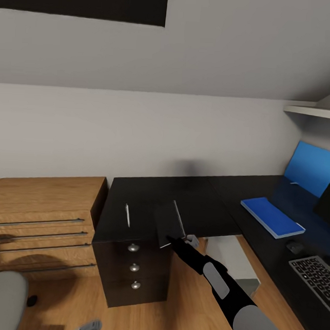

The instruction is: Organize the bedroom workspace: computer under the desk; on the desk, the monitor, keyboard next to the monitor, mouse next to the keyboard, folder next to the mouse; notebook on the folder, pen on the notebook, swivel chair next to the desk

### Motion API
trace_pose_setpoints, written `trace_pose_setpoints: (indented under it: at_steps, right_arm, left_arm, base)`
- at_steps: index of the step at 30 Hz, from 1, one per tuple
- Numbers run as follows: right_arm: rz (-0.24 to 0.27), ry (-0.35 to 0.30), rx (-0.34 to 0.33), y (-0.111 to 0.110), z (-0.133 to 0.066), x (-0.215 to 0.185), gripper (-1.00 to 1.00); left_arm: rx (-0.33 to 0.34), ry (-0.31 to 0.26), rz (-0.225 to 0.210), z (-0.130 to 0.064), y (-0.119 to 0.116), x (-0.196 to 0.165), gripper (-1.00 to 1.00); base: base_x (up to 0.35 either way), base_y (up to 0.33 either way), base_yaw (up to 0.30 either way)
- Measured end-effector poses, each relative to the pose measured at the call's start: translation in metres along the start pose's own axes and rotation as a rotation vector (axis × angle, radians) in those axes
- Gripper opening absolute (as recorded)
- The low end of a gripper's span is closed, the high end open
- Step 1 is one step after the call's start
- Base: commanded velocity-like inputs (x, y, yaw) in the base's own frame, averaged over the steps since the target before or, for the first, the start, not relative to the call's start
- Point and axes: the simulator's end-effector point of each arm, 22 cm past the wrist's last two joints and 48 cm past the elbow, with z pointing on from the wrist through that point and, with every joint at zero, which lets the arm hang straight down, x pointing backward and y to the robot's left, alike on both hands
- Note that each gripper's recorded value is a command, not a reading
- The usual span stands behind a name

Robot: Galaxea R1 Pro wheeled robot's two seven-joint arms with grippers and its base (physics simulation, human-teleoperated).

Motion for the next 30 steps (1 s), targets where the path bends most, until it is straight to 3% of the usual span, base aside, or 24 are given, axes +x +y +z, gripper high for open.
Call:
trace_pose_setpoints:
  at_steps: [6,15,20,22,26,30]
  right_arm:
    - [-0.001,-0.002,-0.001,0.009,-0.002,-0.005,-1.0]
    - [0.001,-0.023,0.009,0.018,-0.006,-0.018,-1.0]
    - [-0.035,-0.11,0.099,0.008,-0.013,-0.072,-1.0]
    - [-0.051,-0.165,0.152,0.009,-0.012,-0.117,-1.0]
    - [-0.013,-0.217,0.185,0.012,-0.019,-0.164,-1.0]
    - [0.035,-0.199,0.197,0.006,-0.034,-0.185,-1.0]
  left_arm:
    - [0.0,0.0,0.002,-0.009,-0.002,-0.003,1.0]
    - [0.0,0.0,0.004,-0.023,-0.005,-0.007,1.0]
    - [-0.01,0.027,0.002,-0.027,-0.001,0.003,1.0]
    - [-0.018,0.049,0.002,-0.025,0.004,0.013,1.0]
    - [-0.038,0.085,0.001,-0.022,0.014,0.03,1.0]
    - [-0.06,0.1,-0.004,-0.018,0.025,0.043,1.0]
  base:
    - [-0.265,-0.15,0.0]
    - [-0.028,-0.019,0.0]
    - [-0.001,-0.001,0.0]
    - [0.0,0.0,0.0]
    - [0.0,0.0,0.0]
    - [0.0,0.0,0.0]
